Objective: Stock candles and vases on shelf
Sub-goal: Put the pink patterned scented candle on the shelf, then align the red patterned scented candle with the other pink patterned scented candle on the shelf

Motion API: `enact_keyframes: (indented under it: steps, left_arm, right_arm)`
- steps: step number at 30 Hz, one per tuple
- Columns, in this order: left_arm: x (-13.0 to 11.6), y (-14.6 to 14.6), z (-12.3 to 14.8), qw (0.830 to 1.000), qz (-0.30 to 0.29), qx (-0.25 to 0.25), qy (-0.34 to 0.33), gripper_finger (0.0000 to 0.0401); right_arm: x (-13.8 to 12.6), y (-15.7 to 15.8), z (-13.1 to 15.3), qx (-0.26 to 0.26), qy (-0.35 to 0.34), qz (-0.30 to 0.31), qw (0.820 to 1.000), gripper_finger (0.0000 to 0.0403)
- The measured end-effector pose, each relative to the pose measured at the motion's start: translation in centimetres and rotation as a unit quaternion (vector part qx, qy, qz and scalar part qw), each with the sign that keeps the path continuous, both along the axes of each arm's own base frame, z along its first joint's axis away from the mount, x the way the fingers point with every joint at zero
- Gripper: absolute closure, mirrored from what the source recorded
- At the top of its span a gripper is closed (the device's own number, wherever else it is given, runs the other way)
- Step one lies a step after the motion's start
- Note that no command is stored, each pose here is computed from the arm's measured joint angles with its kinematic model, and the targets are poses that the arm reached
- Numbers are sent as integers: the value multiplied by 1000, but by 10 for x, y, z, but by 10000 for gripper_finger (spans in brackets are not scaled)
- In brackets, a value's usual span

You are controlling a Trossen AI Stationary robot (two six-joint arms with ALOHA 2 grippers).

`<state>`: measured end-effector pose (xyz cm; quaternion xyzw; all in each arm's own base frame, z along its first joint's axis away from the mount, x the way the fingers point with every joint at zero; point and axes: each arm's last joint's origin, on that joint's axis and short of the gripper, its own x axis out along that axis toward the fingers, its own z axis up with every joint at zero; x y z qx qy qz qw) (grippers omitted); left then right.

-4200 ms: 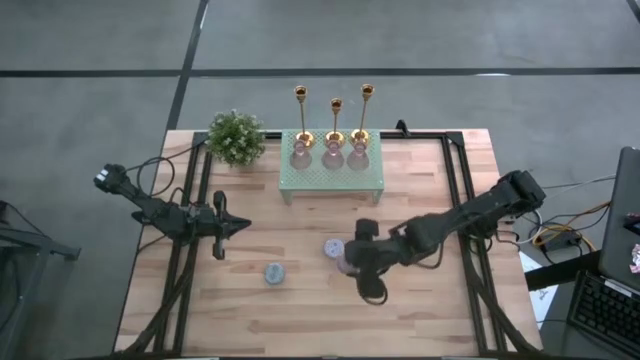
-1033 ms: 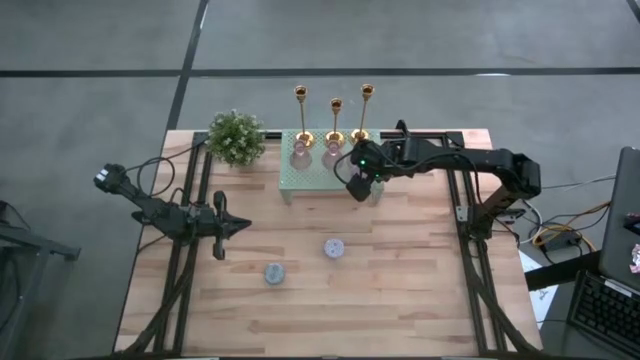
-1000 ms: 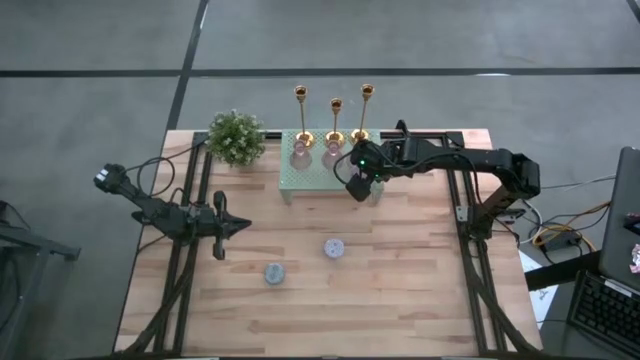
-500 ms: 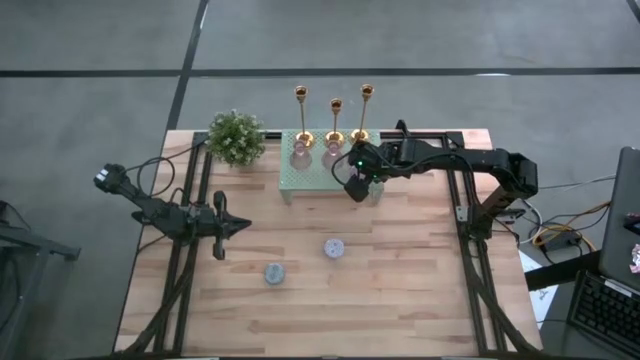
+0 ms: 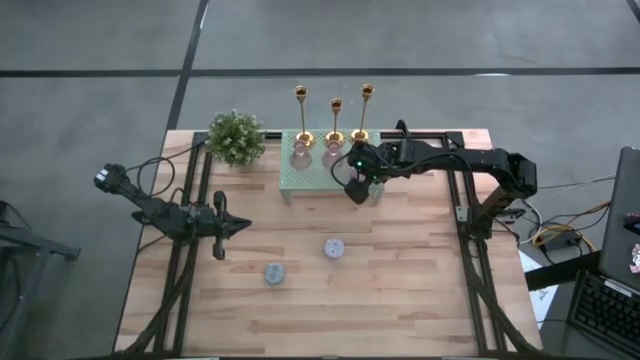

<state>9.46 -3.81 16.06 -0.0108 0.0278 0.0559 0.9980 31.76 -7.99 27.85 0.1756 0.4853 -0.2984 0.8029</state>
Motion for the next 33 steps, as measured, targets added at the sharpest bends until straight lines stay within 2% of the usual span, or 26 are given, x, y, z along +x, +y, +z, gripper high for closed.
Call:
enact_keyframes:
  steps: [8, 17, 33]
  left_arm:
    - [0, 0, 0, 1000, 0, 0, 0, 380]
    - [0, 0, 0, 1000, 0, 0, 0, 380]
    - [0, 0, 0, 1000, 0, 0, 0, 380]
  right_arm:
    - [-2, 0, 4, -7, -4, 11, 1000, 35]
    - [-4, 6, 34, -22, -49, 25, 998, 35]
    - [8, 69, 50, -36, -82, 139, 986, 35]
